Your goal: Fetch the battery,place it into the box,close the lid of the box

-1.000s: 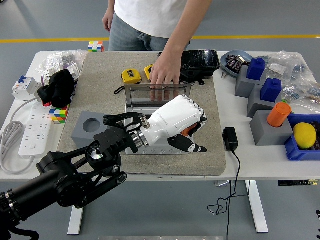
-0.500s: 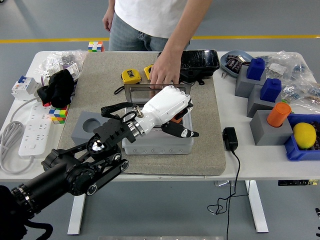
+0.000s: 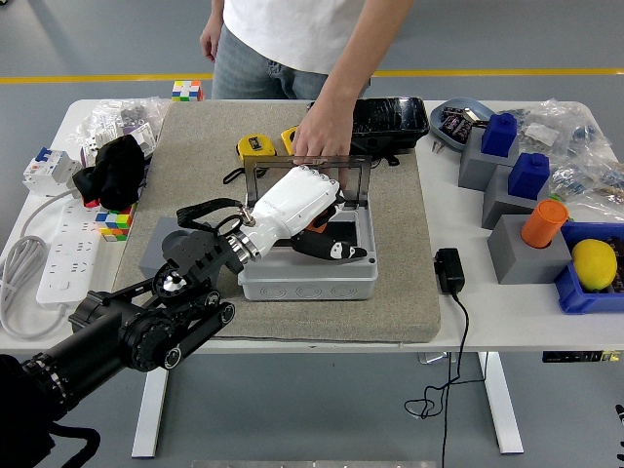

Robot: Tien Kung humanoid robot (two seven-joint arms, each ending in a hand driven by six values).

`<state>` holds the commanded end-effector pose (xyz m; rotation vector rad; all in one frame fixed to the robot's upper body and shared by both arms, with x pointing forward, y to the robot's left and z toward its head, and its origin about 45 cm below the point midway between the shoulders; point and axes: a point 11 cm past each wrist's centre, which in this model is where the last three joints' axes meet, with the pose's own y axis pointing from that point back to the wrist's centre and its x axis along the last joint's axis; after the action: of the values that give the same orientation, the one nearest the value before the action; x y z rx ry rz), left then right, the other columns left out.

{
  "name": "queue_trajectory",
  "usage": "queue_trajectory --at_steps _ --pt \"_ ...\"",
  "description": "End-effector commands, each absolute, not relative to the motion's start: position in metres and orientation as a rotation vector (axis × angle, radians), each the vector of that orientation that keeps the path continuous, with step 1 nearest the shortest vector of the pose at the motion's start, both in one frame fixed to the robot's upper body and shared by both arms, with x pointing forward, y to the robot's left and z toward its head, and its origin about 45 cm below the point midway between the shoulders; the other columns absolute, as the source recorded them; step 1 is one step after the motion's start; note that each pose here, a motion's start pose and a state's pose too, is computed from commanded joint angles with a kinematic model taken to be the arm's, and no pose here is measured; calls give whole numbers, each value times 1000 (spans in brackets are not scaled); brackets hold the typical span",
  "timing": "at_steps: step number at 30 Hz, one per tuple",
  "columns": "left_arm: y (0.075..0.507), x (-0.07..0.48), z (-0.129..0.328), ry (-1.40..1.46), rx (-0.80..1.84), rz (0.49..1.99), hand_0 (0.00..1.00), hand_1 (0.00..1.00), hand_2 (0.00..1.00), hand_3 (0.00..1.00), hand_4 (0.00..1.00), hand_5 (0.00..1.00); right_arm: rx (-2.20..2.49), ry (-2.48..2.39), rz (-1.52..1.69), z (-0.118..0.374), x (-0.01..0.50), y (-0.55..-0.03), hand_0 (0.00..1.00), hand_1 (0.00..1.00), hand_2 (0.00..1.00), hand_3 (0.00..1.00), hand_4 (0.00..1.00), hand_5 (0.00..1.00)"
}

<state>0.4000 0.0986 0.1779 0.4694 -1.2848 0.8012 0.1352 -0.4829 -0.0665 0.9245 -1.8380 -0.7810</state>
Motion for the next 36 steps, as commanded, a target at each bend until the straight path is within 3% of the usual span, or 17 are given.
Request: queue_trajectory --at_steps 8,9,14,15,20,21,26,27,32,33,36 --pt "92 394 181 -1292 425 781 2 2 2 21 998 615 925 -1836 -782 -67 135 -482 788 749 748 794 998 998" --pt "91 393 181 -1291 421 778 8 2 35 39 998 964 925 -1835 -782 -67 134 -483 788 749 748 795 998 998" --pt "90 391 179 -1279 408 764 8 2 35 39 998 964 922 -1833 -781 -67 133 -483 788 749 748 795 998 998" --pt "90 391 179 -1278 408 760 78 30 92 95 998 998 922 -1833 -780 -67 133 -484 788 749 747 794 998 998" --pt "90 390 175 -1274 417 739 78 30 92 95 998 998 922 -1832 -780 -67 133 -484 788 749 747 794 998 998" --pt "90 390 175 -1275 420 737 175 124 171 188 998 998 923 -1831 -780 -67 133 -484 788 749 747 795 998 998" --pt "90 390 174 -1278 423 726 175 124 171 188 998 998 921 -1827 -783 -68 132 -483 788 749 747 795 998 998" --pt "90 390 174 -1278 424 725 248 208 235 270 998 998 921 -1826 -783 -68 131 -483 788 748 747 794 998 998" --pt "90 391 174 -1281 430 722 248 208 235 270 998 998 923 -1829 -780 -67 133 -484 788 748 747 794 998 998" --pt "91 391 174 -1281 433 722 324 322 328 363 998 998 923 -1830 -779 -67 133 -484 788 747 746 794 998 998" --pt "92 393 173 -1282 442 718 324 322 328 363 998 998 923 -1831 -780 -66 134 -484 788 747 746 794 998 998"
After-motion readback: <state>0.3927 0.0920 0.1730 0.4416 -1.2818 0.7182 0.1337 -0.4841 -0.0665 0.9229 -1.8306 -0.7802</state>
